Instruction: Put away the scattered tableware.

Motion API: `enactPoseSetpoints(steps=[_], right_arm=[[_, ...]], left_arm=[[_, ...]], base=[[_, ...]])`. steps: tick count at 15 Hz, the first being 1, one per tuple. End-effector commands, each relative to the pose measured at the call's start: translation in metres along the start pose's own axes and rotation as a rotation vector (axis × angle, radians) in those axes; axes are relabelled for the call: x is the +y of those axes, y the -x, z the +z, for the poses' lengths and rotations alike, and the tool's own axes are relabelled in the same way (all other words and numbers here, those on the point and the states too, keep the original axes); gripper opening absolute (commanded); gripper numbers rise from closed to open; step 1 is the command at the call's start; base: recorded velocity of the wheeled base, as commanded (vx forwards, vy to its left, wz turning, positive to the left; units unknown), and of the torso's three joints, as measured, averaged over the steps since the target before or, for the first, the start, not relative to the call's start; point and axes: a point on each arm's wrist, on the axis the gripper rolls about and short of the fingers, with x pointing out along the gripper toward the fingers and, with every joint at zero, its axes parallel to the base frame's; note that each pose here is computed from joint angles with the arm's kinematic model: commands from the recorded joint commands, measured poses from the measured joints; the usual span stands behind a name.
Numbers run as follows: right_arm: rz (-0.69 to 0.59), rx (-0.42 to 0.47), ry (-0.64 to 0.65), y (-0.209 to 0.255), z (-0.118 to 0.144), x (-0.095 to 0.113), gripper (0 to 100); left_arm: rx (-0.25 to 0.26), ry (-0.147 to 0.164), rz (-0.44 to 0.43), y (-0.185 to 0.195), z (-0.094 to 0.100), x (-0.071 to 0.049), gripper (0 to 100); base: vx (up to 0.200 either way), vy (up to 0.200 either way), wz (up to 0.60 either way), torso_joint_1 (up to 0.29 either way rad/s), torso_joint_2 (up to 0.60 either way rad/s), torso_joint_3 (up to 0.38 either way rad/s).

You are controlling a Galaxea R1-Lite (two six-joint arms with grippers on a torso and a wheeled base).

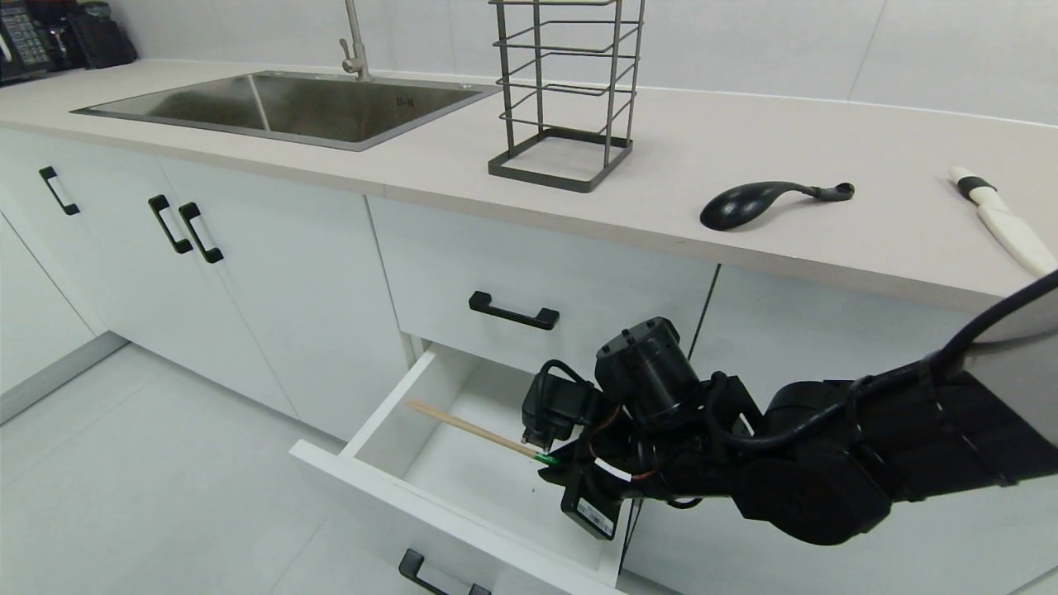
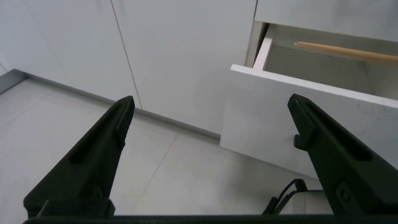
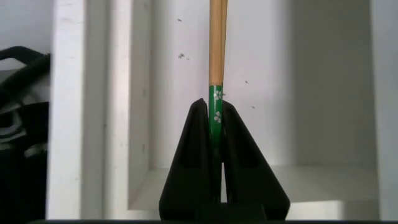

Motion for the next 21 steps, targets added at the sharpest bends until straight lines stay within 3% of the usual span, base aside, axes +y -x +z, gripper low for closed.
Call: enactPoseSetpoints(steps=[1,5,9,21], right_arm=[[-0.025,-0.011,0.009,-0.001,0.007,0.0,0],[-0.025,-0.034,0.021,-0.009,0.018,0.001,0],[-0.011,0.009,0.017,-0.02,0.024,-0.004,0],[-0.043,0.094,-0.013,-0.069,0.006,-0.015,0]], left_arm=[[0.001,0.0,0.0,0.0,0.0,0.0,100],[0.001,0.0,0.001,0.0,0.0,0.0,100],[0.001,0.0,0.001,0.0,0.0,0.0,100],[0.001,0.0,0.001,0.0,0.0,0.0,100]], base=[[0.0,0.0,0.0,0.0,0.0,0.0],[0.0,0.0,0.0,0.0,0.0,0.0],[0.0,0.0,0.0,0.002,0.0,0.013],[0.0,0.0,0.0,0.0,0.0,0.0]])
